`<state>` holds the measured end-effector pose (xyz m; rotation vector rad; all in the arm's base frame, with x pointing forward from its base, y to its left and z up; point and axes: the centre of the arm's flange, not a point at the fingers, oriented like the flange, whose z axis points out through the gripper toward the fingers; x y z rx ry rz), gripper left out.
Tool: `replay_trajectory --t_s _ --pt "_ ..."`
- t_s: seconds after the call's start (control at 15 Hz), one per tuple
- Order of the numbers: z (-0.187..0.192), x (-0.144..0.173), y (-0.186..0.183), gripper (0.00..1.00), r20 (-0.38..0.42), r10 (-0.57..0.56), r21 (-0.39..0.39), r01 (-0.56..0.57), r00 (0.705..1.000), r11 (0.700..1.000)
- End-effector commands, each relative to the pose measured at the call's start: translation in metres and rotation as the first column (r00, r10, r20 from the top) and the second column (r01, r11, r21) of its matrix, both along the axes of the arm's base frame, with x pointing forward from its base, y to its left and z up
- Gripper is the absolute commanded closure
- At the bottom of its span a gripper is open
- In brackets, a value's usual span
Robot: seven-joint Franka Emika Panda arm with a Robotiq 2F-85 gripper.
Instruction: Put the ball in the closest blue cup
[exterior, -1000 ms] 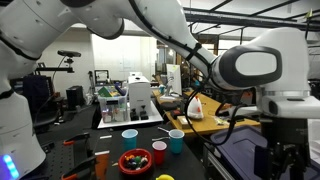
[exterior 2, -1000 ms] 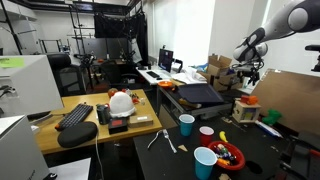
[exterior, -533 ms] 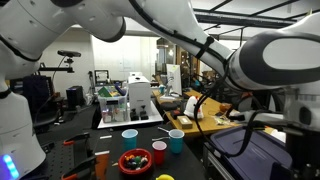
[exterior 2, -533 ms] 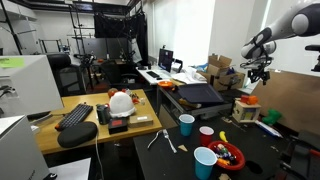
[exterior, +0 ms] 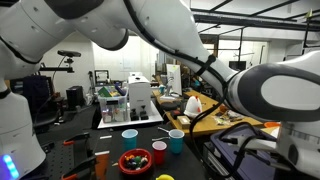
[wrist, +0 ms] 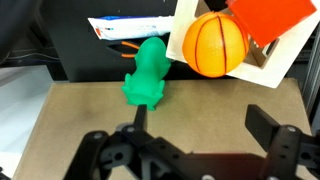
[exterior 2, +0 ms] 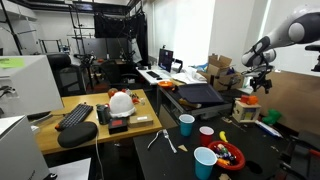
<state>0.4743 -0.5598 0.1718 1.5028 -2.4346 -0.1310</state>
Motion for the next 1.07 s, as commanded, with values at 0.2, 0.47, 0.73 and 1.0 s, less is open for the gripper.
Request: replay_trajectory --t_s 0.2,0.47,0.73,1.0 --pt "0.001 0.009 0.009 0.00 0.062 -0.026 -0.010 0.027 0.998 1.000" --pt "-0.009 0.005 0.014 0.00 0.059 -0.014 -0.009 0.015 0.998 1.000" --pt "-0.017 0.002 0.019 0.00 0.078 -0.005 -0.005 0.005 0.997 1.000" --pt "-0.023 0.002 0.024 0.00 0.093 0.004 0.000 -0.004 0.996 1.000"
